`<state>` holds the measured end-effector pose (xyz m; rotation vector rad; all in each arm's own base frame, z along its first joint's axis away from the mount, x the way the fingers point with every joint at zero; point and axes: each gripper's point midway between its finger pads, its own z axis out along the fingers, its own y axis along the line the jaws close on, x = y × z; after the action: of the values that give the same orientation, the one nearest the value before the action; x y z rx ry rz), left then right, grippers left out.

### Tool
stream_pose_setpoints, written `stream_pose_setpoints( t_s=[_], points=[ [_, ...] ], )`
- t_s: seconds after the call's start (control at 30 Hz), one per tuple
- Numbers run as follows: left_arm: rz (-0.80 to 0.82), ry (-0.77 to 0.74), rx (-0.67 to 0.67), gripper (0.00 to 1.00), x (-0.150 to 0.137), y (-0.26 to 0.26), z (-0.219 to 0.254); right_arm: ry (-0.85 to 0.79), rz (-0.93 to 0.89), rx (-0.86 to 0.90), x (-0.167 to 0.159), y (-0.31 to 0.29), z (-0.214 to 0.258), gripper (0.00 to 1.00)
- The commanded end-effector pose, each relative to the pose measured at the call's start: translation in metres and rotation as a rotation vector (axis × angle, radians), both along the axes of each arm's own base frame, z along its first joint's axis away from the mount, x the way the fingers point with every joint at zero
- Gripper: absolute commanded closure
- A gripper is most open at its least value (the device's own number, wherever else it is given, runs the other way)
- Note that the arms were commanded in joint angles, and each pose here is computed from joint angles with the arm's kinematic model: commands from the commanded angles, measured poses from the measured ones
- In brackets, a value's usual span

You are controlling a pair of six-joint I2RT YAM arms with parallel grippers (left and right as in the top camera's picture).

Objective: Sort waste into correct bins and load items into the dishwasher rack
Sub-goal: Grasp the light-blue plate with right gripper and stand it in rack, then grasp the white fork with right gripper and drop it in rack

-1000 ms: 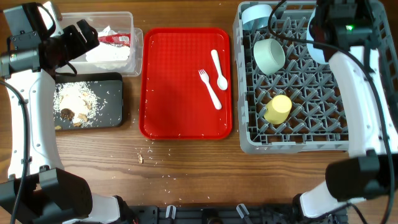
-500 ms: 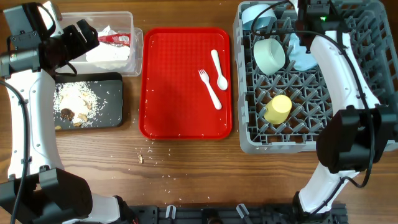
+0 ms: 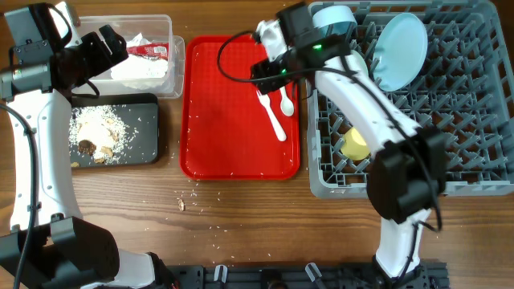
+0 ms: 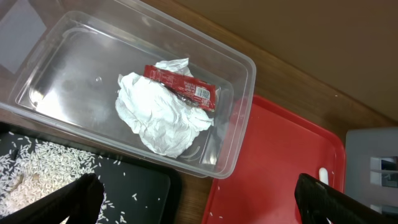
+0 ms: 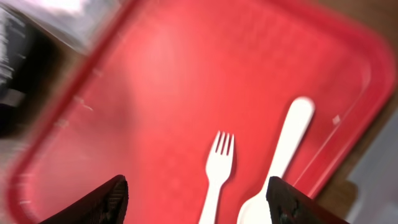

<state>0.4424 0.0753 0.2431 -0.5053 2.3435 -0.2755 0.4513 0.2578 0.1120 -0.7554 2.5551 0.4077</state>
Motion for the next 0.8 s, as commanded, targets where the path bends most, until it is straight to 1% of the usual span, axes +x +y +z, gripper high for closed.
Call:
stream_pose_setpoints(
  t_s=[0.0,0.1,0.13,0.23,0.3,0.33,0.4,0.53,0.57,0.6,0.67,0.77],
  points=[
    [0.015,-0.013,0.007,0.00,0.001,0.004,0.006,0.080,-0.050,-0.125,0.004,-0.020,-0.062,0.29],
    [0.015,-0.013,0.007,0.00,0.001,0.004,0.006,0.153,-0.010,-0.160,-0.005,-0.020,-0.101,0.33],
    [0.015,-0.013,0.007,0.00,0.001,0.004,0.006,0.179,-0.003,-0.171,-0.009,-0.021,-0.112,0.36],
    [0.015,-0.013,0.007,0.00,0.001,0.004,0.006,0.236,0.035,-0.162,-0.019,-0.018,-0.133,0.38],
    [0.015,-0.014,0.007,0.00,0.001,0.004,0.006,0.255,0.047,-0.146,-0.022,-0.015,-0.141,0.43],
    [0.015,-0.013,0.007,0.00,0.001,0.004,0.006,0.256,0.047,-0.146,-0.022,-0.015,-0.142,0.47],
    [0.015,-0.014,0.007,0.00,0.001,0.004,0.006,0.257,0.047,-0.146,-0.022,-0.015,-0.142,0.59],
    [0.015,-0.013,0.007,0.00,0.001,0.004,0.006,0.257,0.054,-0.148,-0.025,-0.011,-0.142,0.74],
    [0.015,-0.014,0.008,0.00,0.001,0.004,0.006,0.257,0.058,-0.148,-0.026,-0.009,-0.142,0.80],
    [0.015,-0.013,0.007,0.00,0.001,0.004,0.006,0.256,0.062,-0.149,-0.026,-0.007,-0.142,0.83],
    [0.015,-0.013,0.007,0.00,0.001,0.004,0.006,0.266,0.043,-0.147,-0.027,-0.008,-0.142,0.96],
    [0.015,-0.013,0.007,0.00,0.001,0.004,0.006,0.278,0.038,-0.150,-0.027,-0.008,-0.132,0.96]
  ],
)
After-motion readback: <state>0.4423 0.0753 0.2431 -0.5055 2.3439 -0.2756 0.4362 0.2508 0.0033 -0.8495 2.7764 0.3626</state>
